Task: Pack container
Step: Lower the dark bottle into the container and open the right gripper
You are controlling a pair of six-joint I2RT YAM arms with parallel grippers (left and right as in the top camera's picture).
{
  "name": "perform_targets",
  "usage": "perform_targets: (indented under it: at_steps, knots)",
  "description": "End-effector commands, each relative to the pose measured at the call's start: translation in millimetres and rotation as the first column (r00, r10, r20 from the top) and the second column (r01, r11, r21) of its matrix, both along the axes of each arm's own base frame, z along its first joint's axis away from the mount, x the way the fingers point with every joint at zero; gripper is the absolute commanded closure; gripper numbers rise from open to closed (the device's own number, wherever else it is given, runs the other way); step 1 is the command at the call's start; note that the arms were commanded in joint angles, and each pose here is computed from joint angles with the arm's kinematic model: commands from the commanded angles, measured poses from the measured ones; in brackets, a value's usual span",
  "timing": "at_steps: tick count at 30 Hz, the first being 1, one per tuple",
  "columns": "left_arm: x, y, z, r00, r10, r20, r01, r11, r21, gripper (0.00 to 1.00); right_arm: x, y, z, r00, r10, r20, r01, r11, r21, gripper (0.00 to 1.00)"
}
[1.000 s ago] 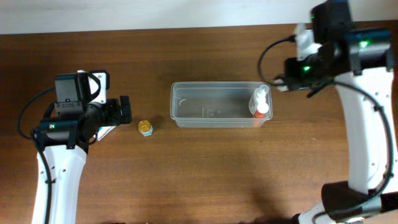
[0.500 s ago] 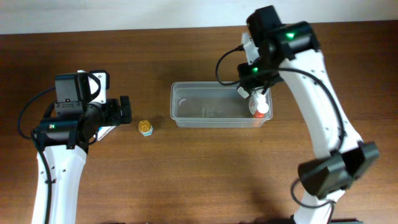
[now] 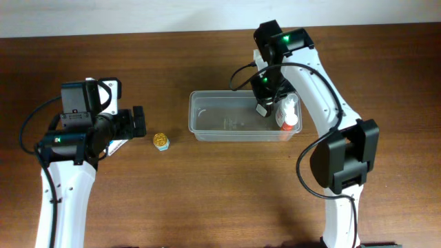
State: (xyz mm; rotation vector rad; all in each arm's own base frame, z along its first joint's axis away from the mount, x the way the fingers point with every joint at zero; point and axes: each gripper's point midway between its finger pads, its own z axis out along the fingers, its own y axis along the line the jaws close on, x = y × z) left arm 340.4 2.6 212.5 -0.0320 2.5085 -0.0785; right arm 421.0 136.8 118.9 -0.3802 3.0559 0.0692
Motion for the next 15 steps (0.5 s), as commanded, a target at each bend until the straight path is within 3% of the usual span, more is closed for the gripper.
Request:
perform_targets:
  at_steps: [1,5,7,15]
  knots:
    - [3.3,-3.7,6.5,1.0,-0.007,0.016,0.008,1.0,-0.014,0.01,4.2,-7.3,-1.5,1.0,-0.008,0.015,0.008,0.999,-0.039,0.87]
    - [3.3,-3.7,6.5,1.0,-0.007,0.016,0.008,1.0,-0.014,0.01,4.4,-8.3,-2.0,1.0,-0.007,0.016,0.008,0.999,-0.046,0.85]
    - [3.3,-3.7,6.5,1.0,-0.007,0.016,0.008,1.0,-0.014,0.01,4.3,-8.3,-2.0,1.0,-0.007,0.015,0.008,0.999,-0.046,0.59]
    - [3.2,-3.7,6.5,1.0,-0.007,0.016,0.008,1.0,-0.014,0.0,4.3,-8.3,-1.9,1.0,-0.007,0.015,0.008,0.999,-0.046,0.56]
